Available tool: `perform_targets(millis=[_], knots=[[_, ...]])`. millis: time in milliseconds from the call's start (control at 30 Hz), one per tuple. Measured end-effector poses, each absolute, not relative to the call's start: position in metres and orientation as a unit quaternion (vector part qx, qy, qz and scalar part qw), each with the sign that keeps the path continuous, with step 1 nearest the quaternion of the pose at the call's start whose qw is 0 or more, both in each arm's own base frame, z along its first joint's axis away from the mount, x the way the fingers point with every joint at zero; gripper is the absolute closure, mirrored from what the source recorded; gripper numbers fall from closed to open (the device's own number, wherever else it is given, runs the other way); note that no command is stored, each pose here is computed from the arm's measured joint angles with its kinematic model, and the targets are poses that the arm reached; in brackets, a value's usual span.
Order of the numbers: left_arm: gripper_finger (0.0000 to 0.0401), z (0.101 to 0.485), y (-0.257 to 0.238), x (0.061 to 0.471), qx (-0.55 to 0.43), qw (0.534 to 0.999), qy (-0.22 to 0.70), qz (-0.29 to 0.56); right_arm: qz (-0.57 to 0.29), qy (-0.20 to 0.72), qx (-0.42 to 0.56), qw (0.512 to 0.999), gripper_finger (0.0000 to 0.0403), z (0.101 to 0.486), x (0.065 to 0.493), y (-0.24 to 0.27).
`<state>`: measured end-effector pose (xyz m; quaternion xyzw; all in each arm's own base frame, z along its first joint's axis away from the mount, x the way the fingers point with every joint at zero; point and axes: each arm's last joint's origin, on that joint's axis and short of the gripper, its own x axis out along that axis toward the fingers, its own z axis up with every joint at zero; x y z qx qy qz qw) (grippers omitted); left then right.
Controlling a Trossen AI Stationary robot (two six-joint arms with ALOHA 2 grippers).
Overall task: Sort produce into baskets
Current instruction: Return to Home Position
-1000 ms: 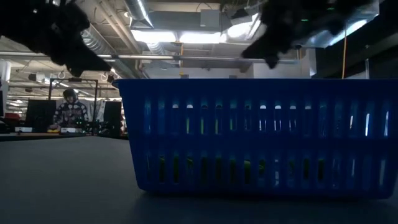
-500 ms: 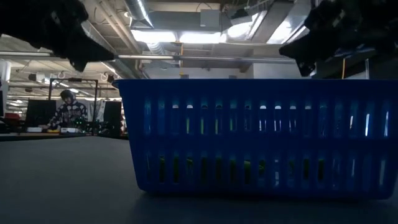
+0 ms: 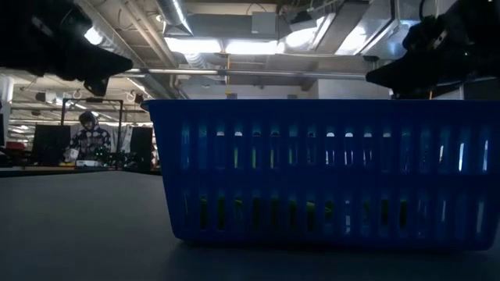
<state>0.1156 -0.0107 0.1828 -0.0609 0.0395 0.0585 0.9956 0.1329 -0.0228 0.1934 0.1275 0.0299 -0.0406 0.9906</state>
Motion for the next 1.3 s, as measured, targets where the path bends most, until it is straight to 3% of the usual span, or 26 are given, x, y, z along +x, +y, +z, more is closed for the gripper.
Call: perform_targets(millis=[267,433,700,1300], knots=[[0.0396,0.171,-0.01,0.106,-0.063,0.997,-0.007,0.038,-0.051,0.006,0.143,0.988,0.0386,0.185,0.12,-0.021],[0.0396,0.164,-0.01,0.101,-0.072,0.997,0.013,0.026,-0.063,0.023,0.149,0.987,0.0386,0.179,0.114,-0.02],[0.0395,0.168,-0.014,0.096,-0.028,0.998,-0.01,-0.064,-0.059,0.03,0.157,0.985,0.0386,0.178,0.111,-0.02],[0.0395,0.167,0.002,0.098,-0.029,0.999,-0.007,0.022,-0.026,0.002,0.166,0.986,0.0386,0.168,0.109,-0.017]])
